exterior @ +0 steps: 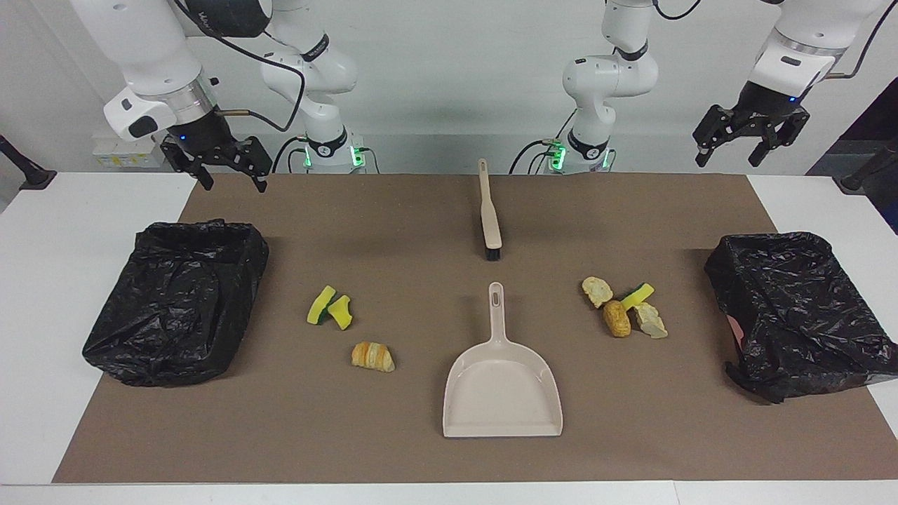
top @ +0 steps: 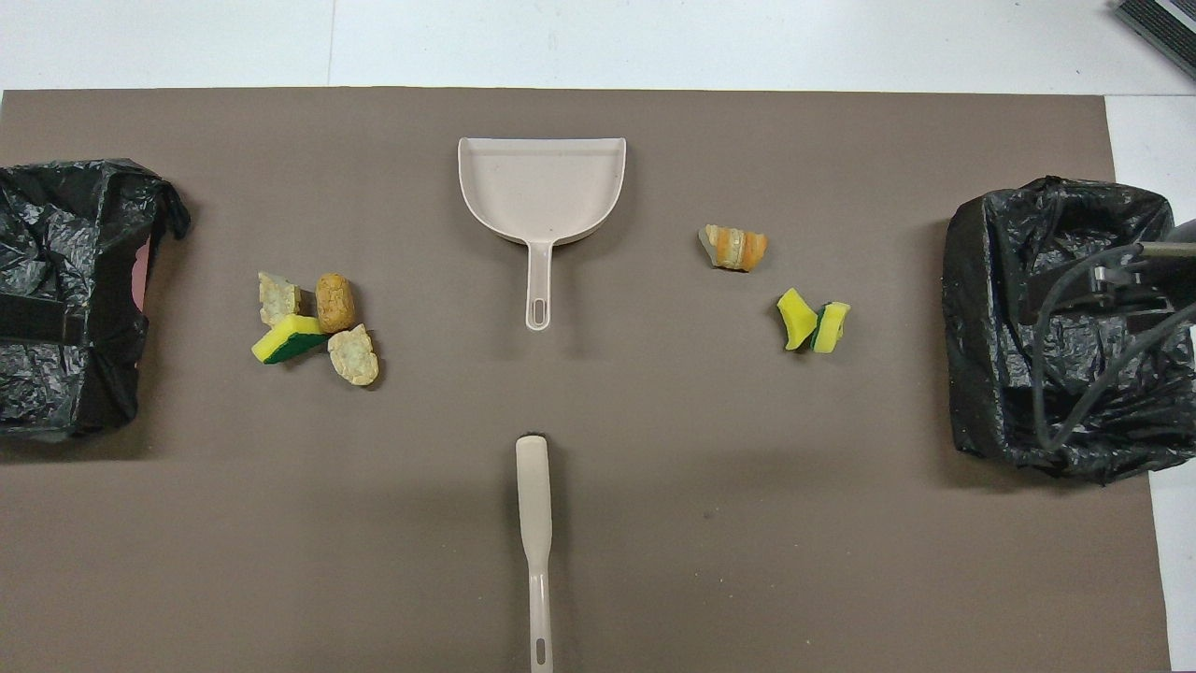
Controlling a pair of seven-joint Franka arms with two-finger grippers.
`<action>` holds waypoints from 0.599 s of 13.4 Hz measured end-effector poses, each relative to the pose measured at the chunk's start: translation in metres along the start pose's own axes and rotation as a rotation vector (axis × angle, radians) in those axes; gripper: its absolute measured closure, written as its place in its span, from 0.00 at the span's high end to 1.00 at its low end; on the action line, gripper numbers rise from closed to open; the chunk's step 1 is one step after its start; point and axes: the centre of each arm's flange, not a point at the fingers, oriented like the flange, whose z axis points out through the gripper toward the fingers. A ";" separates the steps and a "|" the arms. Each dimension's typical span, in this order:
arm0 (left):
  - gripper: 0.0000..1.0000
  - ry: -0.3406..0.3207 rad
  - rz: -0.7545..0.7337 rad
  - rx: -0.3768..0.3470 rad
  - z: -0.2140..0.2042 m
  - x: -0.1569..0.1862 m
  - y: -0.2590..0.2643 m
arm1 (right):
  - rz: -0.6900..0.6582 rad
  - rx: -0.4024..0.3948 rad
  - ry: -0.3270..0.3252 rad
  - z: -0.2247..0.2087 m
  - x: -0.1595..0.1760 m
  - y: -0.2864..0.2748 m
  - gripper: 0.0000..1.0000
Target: Sweep and dump trash in bin
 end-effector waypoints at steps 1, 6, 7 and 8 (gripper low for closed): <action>1.00 0.000 0.000 0.000 0.000 0.000 0.000 | 0.004 -0.001 -0.001 0.000 0.000 0.002 1.00; 1.00 0.000 0.000 0.000 0.000 0.000 0.000 | 0.011 -0.001 -0.006 -0.001 -0.001 0.006 1.00; 1.00 0.000 0.000 0.000 0.000 0.000 0.000 | -0.002 -0.002 -0.018 0.001 -0.003 -0.001 1.00; 1.00 0.000 0.000 0.000 0.000 0.000 0.000 | -0.020 -0.004 -0.028 0.005 -0.003 -0.011 1.00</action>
